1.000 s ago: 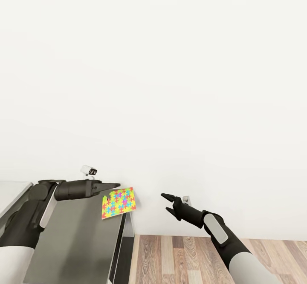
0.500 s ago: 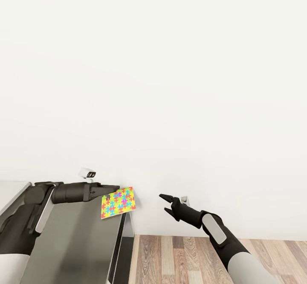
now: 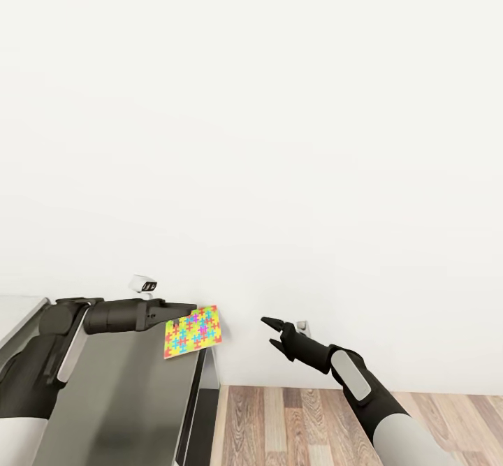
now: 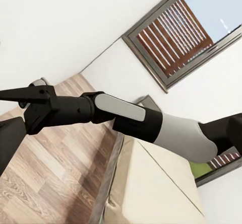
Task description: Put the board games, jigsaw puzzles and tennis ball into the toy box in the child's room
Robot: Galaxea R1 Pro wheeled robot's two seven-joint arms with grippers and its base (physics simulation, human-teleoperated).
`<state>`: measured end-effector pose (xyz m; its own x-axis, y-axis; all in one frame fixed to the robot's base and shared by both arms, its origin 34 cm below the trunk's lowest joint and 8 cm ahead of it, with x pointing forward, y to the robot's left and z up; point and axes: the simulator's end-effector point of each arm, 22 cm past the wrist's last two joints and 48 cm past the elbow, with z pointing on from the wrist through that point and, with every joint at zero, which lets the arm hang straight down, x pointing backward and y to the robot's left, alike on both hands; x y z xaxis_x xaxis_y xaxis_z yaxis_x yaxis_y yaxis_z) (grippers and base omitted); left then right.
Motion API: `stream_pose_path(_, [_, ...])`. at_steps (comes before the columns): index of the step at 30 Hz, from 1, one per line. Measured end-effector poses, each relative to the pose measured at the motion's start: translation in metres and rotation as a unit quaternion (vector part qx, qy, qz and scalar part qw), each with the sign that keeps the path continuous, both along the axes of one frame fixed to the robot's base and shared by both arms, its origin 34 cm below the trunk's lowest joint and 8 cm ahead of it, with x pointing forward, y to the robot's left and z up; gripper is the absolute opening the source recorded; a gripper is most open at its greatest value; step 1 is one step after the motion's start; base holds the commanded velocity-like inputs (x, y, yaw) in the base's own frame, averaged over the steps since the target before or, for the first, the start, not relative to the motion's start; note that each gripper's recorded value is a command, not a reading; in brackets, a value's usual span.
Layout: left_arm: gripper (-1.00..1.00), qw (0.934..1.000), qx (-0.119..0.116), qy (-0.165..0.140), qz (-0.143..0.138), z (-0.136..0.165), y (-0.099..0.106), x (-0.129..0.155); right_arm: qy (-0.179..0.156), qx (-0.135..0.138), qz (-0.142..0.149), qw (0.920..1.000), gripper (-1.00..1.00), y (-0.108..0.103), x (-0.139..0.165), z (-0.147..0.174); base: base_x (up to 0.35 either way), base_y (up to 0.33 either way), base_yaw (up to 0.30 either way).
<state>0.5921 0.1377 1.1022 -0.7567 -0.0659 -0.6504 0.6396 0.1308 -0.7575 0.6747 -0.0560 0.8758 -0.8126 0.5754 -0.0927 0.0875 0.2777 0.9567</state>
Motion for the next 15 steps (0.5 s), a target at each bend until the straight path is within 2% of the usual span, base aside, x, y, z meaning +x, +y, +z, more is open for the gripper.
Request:
stream_pose_path(8, [1.0,1.0,0.001,0.0,0.0,-0.009,0.0,0.002,0.0,0.003,-0.003,1.0,1.0,-0.001,0.003,-0.007,0.0,0.0,0.013])
stream_pose_path(15, [1.0,1.0,0.0,0.0,0.0,-0.016,0.0,0.001,-0.002,0.004,-0.004,1.0,1.0,-0.001,0.005,-0.012,0.0,0.0,0.172])
